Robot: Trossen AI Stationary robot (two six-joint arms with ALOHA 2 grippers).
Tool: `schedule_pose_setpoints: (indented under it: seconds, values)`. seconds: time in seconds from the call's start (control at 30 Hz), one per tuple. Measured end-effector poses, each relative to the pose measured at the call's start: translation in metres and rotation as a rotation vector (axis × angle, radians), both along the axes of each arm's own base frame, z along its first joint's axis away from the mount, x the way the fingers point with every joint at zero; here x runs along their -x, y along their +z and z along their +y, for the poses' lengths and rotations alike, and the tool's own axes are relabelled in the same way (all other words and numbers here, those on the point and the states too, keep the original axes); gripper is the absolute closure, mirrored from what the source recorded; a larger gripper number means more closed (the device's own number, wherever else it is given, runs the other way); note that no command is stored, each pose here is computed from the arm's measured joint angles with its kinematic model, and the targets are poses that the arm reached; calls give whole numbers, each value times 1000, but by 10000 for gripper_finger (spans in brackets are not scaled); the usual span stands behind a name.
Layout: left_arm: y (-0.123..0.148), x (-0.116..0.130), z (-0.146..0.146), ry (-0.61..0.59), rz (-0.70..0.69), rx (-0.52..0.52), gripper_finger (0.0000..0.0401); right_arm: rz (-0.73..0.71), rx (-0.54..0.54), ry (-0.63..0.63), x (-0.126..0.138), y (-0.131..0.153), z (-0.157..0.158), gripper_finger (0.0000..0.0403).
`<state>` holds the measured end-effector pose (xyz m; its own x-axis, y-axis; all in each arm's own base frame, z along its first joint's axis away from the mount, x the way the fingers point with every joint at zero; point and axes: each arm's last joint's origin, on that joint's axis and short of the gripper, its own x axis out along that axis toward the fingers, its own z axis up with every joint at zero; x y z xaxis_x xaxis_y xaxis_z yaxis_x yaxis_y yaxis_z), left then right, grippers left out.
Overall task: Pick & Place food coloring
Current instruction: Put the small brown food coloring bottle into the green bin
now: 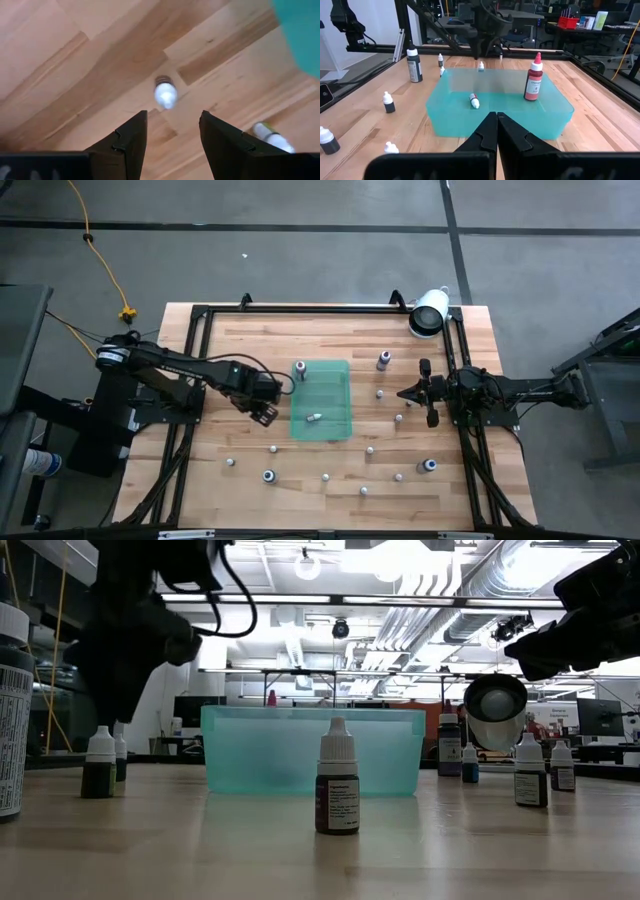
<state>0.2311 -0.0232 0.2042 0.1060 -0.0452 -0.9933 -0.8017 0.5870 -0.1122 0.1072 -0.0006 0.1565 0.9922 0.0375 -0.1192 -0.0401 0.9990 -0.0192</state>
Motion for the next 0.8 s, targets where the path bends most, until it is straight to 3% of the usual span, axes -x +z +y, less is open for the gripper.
schedule_pose_setpoints:
  seconds: [0.23, 0.8]
  values:
    - [-10, 2, -1, 7, 5, -50, 231, 1, 0, 1, 0, 0, 0, 402]
    - [-21, -5, -1, -75, 3, -64, 231, 0, 0, 1, 0, 0, 0, 402]
